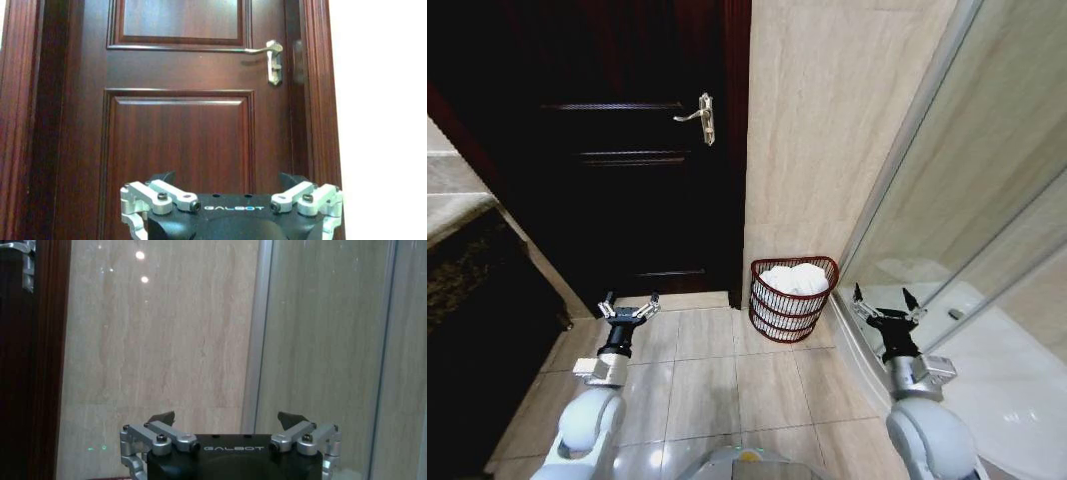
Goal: Discard the used towel into the hamper.
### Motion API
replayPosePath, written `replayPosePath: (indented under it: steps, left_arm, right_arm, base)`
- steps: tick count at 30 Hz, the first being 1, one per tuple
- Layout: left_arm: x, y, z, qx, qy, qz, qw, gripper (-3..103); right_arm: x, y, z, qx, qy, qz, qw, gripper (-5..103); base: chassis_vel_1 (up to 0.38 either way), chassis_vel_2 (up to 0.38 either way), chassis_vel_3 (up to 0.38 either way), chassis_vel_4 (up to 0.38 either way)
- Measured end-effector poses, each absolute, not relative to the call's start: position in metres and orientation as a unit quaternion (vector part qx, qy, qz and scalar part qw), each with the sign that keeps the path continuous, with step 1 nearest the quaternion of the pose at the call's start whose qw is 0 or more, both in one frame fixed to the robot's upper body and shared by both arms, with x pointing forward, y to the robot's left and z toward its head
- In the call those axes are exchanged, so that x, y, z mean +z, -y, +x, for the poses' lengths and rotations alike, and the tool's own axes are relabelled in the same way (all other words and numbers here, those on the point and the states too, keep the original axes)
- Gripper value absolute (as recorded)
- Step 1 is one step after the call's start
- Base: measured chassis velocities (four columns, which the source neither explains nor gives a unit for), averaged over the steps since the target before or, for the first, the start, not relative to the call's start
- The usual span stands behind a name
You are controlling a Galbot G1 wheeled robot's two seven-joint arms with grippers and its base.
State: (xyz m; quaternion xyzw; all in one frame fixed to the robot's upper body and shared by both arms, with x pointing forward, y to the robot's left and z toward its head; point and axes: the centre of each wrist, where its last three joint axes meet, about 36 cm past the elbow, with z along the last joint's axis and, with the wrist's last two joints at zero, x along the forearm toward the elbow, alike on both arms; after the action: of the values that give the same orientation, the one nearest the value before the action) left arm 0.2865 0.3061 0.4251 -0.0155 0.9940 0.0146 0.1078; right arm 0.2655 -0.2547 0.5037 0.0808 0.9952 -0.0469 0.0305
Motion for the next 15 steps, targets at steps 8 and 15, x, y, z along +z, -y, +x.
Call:
replayPosePath:
  steps: [8, 15]
  left_arm:
    - [0.421, -0.306, 0.277, 0.012, -0.994, -0.023, 0.104, 100]
    - [0.415, -0.308, 0.273, 0.011, -0.994, -0.031, 0.101, 100]
  right_arm:
    - [0.511, 0.257, 0.257, -0.057, -0.996, 0.071, 0.026, 100]
    - [0.508, 0.254, 0.256, -0.053, -0.996, 0.063, 0.018, 100]
  base:
    - [0.000, 0.000, 0.000, 0.000]
    - [0.000, 0.000, 0.000, 0.000]
